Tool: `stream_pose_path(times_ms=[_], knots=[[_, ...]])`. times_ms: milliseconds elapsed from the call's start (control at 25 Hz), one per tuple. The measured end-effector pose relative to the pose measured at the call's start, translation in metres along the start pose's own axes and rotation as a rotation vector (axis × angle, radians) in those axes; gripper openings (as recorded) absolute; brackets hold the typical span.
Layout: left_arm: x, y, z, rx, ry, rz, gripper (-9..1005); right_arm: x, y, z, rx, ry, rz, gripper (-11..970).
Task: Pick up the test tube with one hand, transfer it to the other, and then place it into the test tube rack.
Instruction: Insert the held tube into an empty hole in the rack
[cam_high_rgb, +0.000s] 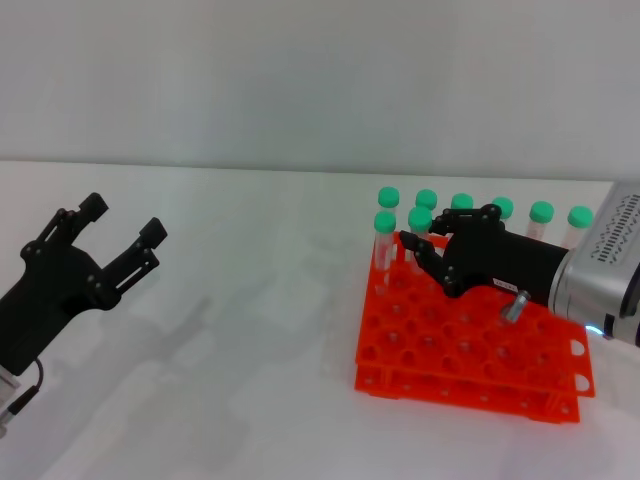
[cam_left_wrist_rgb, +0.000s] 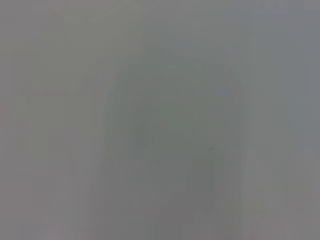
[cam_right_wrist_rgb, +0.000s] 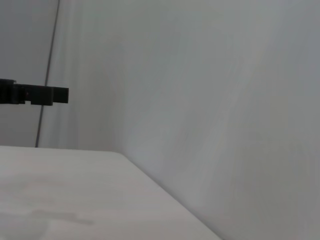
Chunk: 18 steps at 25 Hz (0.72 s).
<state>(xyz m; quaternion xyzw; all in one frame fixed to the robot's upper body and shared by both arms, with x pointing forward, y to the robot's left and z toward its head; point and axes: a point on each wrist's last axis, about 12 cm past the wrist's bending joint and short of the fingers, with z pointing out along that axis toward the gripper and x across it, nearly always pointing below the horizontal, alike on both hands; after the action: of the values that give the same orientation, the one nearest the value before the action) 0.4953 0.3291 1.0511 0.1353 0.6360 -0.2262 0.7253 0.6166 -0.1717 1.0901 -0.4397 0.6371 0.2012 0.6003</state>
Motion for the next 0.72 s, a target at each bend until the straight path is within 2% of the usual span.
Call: stream_pose_path(times_ms=[280, 520, 720], knots=[[0.0003, -0.0015, 0.0020, 0.005, -0.007, -0.007, 876, -0.0003, -0.0007, 0.0033, 0.005, 0.018, -0.011, 236], [0.0001, -0.0014, 0.0021, 0.006, -0.008, -0.006, 876, -0.0041, -0.0020, 0.0034, 0.017, -0.009, -0.018, 282], [-0.0002, -0.0011, 0.0020, 0.006, -0.008, -0.005, 876, -0.0076, -0.0030, 0.0057, 0.018, -0.019, -0.043, 428]])
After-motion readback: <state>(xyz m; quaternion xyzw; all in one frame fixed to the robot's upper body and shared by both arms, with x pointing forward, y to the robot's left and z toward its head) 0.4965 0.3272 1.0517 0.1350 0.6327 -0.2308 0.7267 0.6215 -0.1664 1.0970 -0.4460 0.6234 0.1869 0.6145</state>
